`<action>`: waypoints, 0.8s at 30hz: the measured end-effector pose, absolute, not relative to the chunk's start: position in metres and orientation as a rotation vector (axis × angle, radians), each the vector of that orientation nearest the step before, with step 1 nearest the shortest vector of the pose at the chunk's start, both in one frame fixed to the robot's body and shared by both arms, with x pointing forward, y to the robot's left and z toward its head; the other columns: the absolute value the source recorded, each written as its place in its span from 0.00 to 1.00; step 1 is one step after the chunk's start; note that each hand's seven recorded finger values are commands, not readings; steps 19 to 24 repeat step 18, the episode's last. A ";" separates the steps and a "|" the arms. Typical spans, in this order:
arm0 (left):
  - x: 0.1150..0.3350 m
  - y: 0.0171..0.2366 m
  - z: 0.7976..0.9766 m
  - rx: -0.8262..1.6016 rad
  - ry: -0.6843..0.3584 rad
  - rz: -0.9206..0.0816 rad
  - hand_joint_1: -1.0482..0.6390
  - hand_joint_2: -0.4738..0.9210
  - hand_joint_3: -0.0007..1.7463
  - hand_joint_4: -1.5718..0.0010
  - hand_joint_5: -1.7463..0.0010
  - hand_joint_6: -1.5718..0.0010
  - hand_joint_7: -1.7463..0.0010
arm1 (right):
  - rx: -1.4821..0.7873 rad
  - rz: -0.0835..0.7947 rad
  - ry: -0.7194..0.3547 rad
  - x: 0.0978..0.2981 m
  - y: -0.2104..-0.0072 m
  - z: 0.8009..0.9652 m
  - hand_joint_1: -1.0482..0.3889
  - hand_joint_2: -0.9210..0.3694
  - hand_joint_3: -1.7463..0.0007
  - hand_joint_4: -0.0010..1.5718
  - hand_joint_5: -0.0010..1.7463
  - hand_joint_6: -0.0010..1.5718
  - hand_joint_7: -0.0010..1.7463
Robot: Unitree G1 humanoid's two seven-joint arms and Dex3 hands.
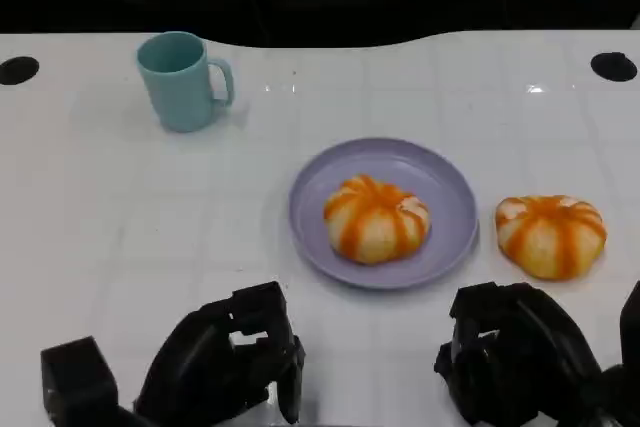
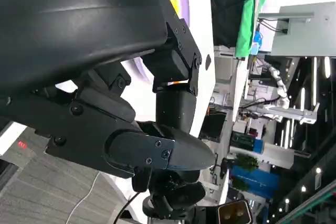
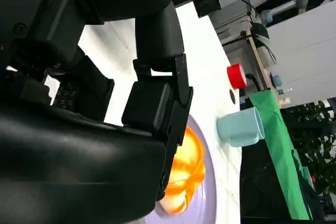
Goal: Grasp the bread from the table and place it into the plate.
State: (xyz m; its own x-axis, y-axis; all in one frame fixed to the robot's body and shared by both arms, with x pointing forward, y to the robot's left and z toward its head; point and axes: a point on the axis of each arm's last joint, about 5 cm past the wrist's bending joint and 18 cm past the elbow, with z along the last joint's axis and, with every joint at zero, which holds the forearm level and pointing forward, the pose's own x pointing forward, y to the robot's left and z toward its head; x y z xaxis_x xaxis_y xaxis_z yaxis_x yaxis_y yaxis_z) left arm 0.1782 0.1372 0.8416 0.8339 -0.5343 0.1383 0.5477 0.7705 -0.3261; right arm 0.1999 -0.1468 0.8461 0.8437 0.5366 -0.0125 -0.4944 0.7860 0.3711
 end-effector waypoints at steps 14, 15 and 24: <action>0.183 0.140 0.841 -0.386 -0.041 -0.601 0.16 0.97 0.14 0.34 0.00 0.43 0.06 | 0.366 0.545 0.135 0.199 -0.147 0.844 0.00 0.69 0.15 0.94 0.82 1.00 0.59; 0.183 0.140 0.841 -0.386 -0.040 -0.600 0.16 0.97 0.14 0.34 0.00 0.43 0.06 | 0.366 0.545 0.135 0.199 -0.147 0.844 0.00 0.69 0.15 0.93 0.82 1.00 0.59; 0.184 0.140 0.841 -0.387 -0.040 -0.602 0.16 0.96 0.14 0.34 0.00 0.43 0.07 | 0.359 0.543 0.136 0.200 -0.147 0.844 0.00 0.70 0.15 0.94 0.82 1.00 0.60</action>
